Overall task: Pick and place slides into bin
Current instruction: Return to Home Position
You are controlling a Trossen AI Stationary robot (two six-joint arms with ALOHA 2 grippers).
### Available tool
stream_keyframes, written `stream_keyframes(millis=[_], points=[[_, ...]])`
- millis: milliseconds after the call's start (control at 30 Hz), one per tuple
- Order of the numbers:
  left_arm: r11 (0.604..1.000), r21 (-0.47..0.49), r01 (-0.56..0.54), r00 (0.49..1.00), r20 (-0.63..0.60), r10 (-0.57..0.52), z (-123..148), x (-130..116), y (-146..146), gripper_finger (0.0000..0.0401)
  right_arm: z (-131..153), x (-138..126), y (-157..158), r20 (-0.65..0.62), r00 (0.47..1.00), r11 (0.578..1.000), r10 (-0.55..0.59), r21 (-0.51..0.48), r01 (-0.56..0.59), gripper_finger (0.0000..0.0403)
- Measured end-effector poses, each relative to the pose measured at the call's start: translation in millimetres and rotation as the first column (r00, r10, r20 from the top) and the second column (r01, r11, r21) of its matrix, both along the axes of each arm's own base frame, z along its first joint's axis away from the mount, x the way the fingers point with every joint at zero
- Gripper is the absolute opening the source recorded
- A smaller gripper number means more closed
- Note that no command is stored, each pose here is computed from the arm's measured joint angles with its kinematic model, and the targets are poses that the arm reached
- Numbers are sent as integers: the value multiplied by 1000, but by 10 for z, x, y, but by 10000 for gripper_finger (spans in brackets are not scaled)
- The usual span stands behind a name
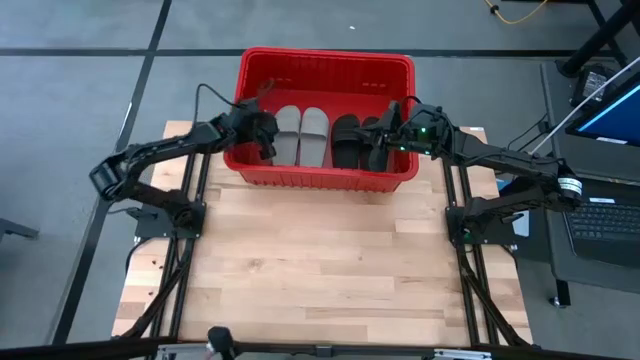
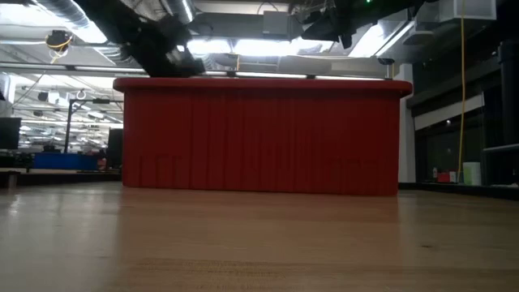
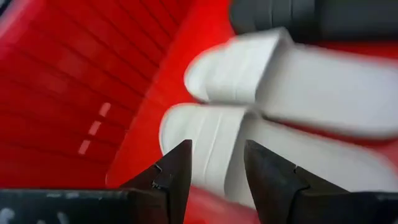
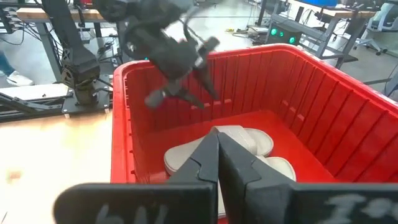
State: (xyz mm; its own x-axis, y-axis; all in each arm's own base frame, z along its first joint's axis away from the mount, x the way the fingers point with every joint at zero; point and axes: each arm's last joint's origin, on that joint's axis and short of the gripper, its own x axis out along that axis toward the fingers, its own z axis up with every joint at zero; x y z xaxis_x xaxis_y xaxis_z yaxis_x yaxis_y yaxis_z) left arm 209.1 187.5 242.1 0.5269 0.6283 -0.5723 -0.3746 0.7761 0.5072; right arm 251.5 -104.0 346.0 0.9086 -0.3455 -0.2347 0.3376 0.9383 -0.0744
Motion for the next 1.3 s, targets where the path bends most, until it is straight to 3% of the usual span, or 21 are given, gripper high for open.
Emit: stream_keyframes(millis=[200, 367, 467, 767, 900, 1067, 1200, 1300], points=[[999, -2, 43, 971, 237, -41, 419, -133, -265, 118, 30, 12, 14, 33, 998, 998, 58, -3, -58, 6], [1000, 12, 22, 931, 364, -25, 705, -326, -508, 53, 66, 27, 59, 52, 988, 989, 147, 0, -147, 6], [999, -33, 26, 903, 430, -10, 812, -444, -675, 12, 72, 46, 126, 38, 982, 982, 185, -39, -183, 6], [985, -146, 97, 822, 569, 3, 986, -659, -1201, 2, 62, 114, 517, 11, 944, 944, 330, -30, -329, 6], [982, -145, 125, 800, 600, -13, 890, -682, -1423, 1, 5, 141, 706, -13, 918, 918, 397, -16, -397, 6], [972, -171, 161, 758, 652, -11, 565, -750, -1651, 1, -74, 161, 839, -2, 906, 906, 424, 12, -424, 6], [986, -121, 116, 731, 682, -2, 417, -915, -1741, 2, -117, 166, 883, -1, 910, 909, 415, 31, -415, 6], [986, -83, 142, 695, 718, -40, 399, -1076, -1772, 2, -94, 171, 882, 21, 910, 910, 414, 18, -414, 6]])
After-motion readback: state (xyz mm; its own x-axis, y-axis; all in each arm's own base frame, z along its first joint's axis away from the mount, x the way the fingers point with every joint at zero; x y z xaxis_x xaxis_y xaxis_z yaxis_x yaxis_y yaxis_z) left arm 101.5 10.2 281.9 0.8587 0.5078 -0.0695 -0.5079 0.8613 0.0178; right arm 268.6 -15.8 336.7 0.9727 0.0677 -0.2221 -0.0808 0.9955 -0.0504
